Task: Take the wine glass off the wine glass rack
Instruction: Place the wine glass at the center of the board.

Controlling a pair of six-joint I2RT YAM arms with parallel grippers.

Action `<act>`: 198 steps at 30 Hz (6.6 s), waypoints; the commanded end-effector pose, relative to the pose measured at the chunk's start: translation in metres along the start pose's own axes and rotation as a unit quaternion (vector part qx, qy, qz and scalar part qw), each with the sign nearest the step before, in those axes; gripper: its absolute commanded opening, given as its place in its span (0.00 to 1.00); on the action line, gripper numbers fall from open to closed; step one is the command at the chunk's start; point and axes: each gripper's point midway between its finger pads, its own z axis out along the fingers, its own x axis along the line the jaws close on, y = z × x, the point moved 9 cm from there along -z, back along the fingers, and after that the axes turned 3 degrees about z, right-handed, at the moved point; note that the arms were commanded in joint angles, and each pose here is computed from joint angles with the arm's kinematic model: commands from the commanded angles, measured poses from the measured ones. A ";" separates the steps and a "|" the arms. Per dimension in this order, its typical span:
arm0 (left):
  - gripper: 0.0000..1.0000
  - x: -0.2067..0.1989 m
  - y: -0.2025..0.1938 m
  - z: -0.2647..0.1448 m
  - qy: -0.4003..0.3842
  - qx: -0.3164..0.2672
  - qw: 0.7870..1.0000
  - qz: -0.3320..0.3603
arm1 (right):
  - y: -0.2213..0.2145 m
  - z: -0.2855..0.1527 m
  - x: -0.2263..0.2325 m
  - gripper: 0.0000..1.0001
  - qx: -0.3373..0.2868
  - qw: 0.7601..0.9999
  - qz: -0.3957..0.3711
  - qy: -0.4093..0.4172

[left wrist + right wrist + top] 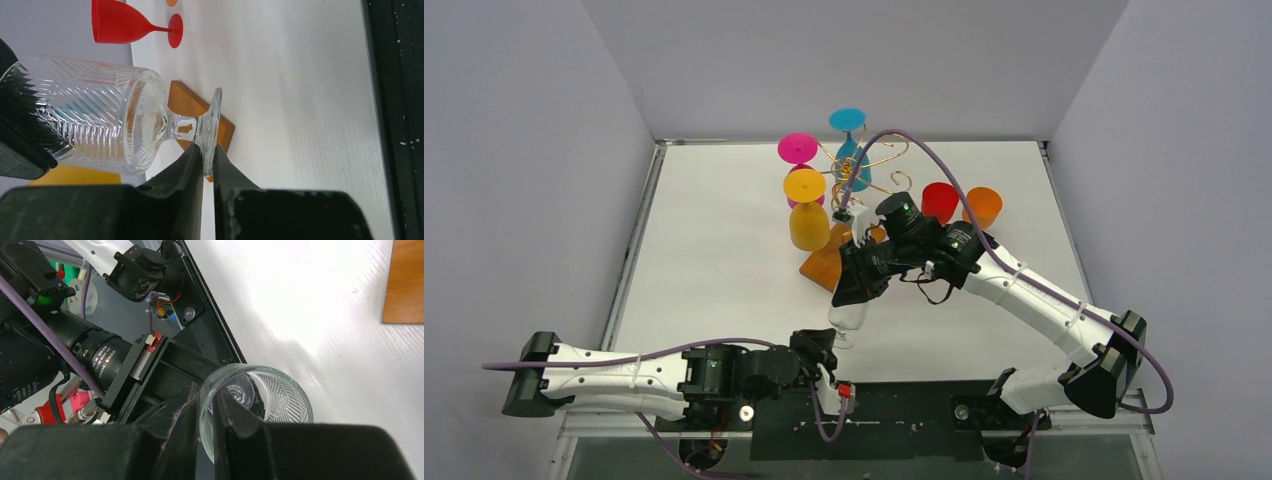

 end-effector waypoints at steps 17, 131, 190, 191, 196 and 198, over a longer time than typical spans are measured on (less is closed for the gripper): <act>0.47 0.037 0.028 -0.013 0.066 -0.073 0.987 -0.123 | -0.005 -0.028 0.031 0.00 -0.089 0.996 -0.022 0.019; 0.93 0.034 -0.102 -0.045 0.379 0.157 0.672 -0.617 | -0.032 -0.117 -0.265 0.11 -0.238 0.748 0.203 -0.585; 0.93 0.034 -0.101 -0.044 0.371 0.152 0.680 -0.614 | -0.019 -0.123 -0.247 0.00 -0.233 0.772 0.178 -0.564; 0.93 0.034 -0.101 -0.043 0.371 0.153 0.680 -0.614 | -0.019 -0.122 -0.248 0.00 -0.231 0.773 0.179 -0.563; 0.93 0.034 -0.101 -0.043 0.371 0.153 0.680 -0.614 | -0.024 -0.116 -0.260 0.00 -0.214 0.768 0.185 -0.574; 0.93 0.034 -0.101 -0.044 0.371 0.152 0.680 -0.614 | -0.025 -0.114 -0.262 0.00 -0.210 0.767 0.186 -0.577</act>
